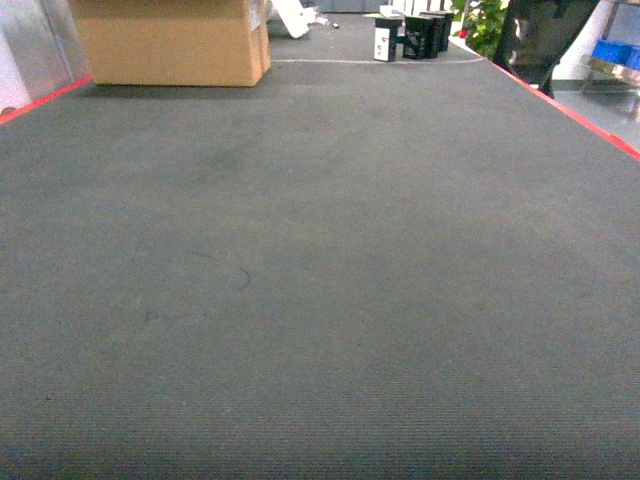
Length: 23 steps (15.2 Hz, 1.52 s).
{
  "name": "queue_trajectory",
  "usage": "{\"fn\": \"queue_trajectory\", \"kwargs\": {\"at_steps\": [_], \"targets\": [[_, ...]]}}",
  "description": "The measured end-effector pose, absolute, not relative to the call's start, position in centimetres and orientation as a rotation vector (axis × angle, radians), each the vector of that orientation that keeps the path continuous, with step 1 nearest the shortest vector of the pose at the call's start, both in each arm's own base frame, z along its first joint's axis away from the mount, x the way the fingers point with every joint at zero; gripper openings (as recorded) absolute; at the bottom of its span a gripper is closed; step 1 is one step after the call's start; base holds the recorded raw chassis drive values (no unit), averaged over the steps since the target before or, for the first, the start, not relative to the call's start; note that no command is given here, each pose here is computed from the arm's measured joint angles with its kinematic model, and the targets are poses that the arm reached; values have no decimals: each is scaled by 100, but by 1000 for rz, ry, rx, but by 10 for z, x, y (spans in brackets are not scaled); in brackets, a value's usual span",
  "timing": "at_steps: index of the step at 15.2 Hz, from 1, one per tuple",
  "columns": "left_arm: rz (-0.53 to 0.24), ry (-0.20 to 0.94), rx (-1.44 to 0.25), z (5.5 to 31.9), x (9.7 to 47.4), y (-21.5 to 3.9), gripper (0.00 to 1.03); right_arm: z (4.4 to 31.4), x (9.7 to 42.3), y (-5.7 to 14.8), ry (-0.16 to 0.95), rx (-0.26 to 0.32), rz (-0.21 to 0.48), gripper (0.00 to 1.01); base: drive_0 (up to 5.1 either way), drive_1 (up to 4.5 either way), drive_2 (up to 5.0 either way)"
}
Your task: Sort blue parts and orange caps into right shelf containers
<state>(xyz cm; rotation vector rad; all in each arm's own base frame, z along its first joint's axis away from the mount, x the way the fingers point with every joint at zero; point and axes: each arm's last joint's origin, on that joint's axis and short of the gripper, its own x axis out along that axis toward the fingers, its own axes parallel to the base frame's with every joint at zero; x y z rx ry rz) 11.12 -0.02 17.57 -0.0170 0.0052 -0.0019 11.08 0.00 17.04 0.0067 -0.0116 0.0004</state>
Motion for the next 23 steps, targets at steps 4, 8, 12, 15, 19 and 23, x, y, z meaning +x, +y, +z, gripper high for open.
{"fn": "queue_trajectory", "kwargs": {"at_steps": [4,8,12,15,19,23], "targets": [[-1,6,-16,166,98,0,41,167,97,0,-2,7,0,43,0,0,0],[-2,6,-16,166,98,0,41,167,97,0,-2,7,0,43,0,0,0],[-2,6,-16,166,98,0,41,167,97,0,-2,7,0,43,0,0,0],[-2,6,-16,166,98,0,41,167,97,0,-2,7,0,43,0,0,0],[-2,6,-16,166,98,0,41,167,97,0,-2,7,0,43,-17,-17,-17],[2,6,-16,166,98,0,41,167,97,0,-2,7,1,43,-128,-128,-128]]}}
